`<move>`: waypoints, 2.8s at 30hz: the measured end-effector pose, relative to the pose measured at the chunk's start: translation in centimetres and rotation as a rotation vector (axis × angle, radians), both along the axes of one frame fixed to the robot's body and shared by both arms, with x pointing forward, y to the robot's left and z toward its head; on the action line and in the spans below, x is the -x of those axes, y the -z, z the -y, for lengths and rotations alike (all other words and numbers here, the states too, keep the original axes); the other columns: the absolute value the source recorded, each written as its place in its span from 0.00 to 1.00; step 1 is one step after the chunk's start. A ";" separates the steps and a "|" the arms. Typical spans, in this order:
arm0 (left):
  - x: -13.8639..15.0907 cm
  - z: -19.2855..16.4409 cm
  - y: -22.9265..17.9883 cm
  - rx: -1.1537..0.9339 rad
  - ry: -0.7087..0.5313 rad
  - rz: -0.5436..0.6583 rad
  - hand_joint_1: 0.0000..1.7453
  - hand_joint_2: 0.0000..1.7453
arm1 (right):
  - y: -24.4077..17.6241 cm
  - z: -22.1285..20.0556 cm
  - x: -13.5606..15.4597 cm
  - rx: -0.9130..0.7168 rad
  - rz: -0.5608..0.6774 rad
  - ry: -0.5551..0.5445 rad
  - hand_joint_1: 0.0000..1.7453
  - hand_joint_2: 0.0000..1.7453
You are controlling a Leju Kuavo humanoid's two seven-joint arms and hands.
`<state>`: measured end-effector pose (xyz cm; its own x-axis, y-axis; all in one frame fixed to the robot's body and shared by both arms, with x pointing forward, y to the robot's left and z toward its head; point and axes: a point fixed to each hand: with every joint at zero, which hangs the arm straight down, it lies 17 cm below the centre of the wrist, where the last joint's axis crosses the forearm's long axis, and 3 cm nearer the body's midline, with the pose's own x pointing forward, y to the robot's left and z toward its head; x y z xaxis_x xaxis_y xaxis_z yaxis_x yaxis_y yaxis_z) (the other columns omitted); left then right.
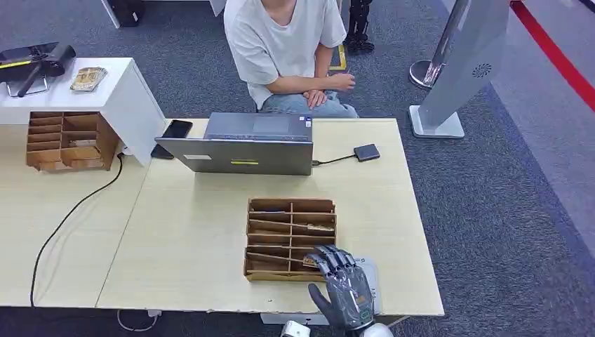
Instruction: Pass the card to the sensor for recognition and then transmit it.
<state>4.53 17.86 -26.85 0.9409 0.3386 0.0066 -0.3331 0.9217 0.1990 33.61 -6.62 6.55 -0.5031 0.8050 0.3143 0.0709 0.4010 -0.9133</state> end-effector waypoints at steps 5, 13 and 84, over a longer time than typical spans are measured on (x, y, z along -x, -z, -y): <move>0.0 0.0 0.0 0.000 0.000 0.000 0.00 0.00 | 0.0 0.0 0.0 0.001 -0.001 0.000 0.30 1.00; 0.0 0.0 0.0 0.001 0.001 0.001 0.00 0.00 | 0.1 -0.1 -0.1 0.003 -0.004 -0.001 0.31 1.00; -0.2 0.0 0.0 0.005 -0.004 0.010 0.00 0.00 | -0.1 0.0 -2.0 -0.006 0.003 0.013 0.94 1.00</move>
<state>4.70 17.90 -26.89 0.9395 0.3423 0.0148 -0.3387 0.9213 0.1913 35.62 -6.62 6.63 -0.4934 0.8099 0.3174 0.0795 0.4053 -0.9107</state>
